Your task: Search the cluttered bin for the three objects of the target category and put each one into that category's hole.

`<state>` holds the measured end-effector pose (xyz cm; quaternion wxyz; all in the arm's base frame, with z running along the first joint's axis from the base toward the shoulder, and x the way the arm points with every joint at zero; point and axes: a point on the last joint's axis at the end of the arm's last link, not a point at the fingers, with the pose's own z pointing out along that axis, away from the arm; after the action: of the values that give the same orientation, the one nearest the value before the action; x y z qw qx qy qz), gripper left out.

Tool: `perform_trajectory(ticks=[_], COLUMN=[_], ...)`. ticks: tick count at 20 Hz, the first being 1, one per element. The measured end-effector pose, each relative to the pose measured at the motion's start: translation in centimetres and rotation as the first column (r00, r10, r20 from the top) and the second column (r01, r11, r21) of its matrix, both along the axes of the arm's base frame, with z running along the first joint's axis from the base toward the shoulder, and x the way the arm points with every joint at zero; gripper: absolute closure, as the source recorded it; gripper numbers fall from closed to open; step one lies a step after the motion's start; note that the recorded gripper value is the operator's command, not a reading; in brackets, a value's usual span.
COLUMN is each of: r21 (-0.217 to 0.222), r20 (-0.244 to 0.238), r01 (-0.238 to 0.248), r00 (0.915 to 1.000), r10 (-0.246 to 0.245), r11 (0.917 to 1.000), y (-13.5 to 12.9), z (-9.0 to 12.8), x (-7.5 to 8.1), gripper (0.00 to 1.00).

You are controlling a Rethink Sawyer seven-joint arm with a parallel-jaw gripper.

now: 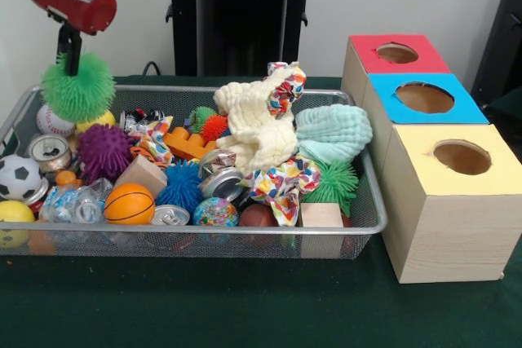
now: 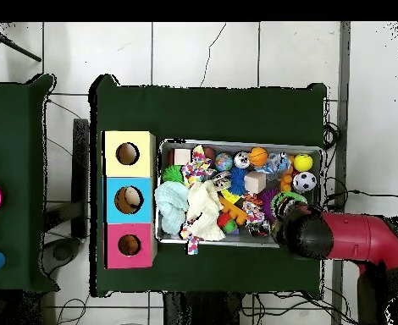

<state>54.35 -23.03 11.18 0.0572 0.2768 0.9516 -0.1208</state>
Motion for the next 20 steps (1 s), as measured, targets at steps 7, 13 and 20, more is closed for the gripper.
perform_trajectory(ticks=[7,13,20], r21=[-0.006,0.006,0.021], r20=[0.008,0.028,0.035], r01=[-0.017,-0.034,-0.034], r00=[0.9998,0.9990,0.9988], r10=[0.017,0.034,0.033], r11=[0.9998,0.9994,0.9992], y=[-2.3,-3.6,-3.5], z=[-2.4,-4.9,-5.8], x=[-1.6,-2.8,-3.0], gripper=[1.00,0.00,0.00])
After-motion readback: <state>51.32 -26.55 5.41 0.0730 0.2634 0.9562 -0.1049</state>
